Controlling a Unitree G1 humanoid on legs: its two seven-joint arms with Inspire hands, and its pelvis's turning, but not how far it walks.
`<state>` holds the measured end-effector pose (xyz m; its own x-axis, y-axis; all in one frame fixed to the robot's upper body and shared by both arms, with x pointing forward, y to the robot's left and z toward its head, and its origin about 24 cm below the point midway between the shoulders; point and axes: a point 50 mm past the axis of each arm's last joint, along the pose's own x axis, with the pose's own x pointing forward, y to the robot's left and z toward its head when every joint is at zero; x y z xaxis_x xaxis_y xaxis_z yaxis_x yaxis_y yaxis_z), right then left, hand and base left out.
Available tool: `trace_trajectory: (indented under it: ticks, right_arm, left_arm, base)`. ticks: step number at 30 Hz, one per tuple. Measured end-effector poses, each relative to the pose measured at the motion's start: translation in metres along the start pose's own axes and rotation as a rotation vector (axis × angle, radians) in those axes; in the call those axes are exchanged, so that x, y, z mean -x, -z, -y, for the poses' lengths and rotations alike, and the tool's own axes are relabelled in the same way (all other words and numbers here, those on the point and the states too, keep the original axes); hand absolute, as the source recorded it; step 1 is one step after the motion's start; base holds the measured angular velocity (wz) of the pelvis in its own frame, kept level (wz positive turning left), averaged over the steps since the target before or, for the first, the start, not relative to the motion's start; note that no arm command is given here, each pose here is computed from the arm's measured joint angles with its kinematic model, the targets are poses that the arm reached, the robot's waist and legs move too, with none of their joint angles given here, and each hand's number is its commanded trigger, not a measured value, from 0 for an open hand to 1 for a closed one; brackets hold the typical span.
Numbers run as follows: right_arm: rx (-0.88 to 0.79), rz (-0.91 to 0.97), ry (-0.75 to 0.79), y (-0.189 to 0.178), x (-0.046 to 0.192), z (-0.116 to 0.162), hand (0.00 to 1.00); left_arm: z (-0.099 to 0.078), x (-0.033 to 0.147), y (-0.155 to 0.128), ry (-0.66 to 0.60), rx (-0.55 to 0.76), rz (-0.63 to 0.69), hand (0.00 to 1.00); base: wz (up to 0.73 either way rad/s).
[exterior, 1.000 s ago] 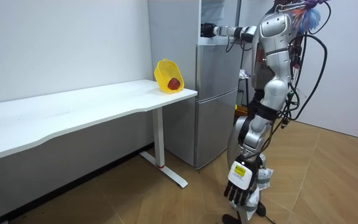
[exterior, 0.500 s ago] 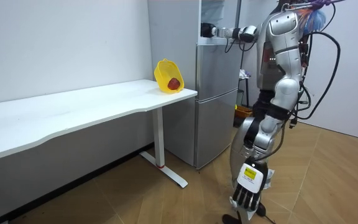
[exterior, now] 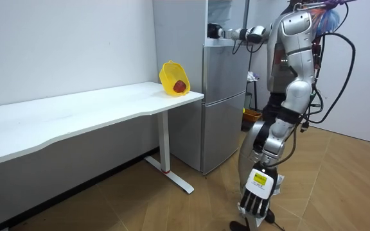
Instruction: Retrieve from the upper fridge
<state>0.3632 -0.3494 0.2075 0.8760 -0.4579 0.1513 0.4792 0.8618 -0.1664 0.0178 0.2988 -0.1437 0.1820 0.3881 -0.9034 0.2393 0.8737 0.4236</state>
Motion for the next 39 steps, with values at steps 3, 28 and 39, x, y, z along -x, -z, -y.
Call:
trace_trajectory:
  ticks: [3, 28, 39]
  right_arm:
    - [0.003, 0.001, 0.005, 0.000, 0.000, 0.000, 1.00]
    - [0.009, 0.213, -0.127, -0.031, 0.030, -0.032, 1.00]
    - [-0.068, 0.439, -0.159, -0.017, 0.127, -0.058, 1.00]
  left_arm:
    - [0.000, 0.000, 0.000, -0.001, 0.000, 0.001, 0.00]
    - [0.001, 0.000, -0.001, -0.014, 0.031, 0.020, 0.00]
    - [0.035, 0.002, 0.002, 0.022, 0.084, 0.022, 0.00]
  base:
    - [0.00]
    - [-0.05]
    - [-0.23]
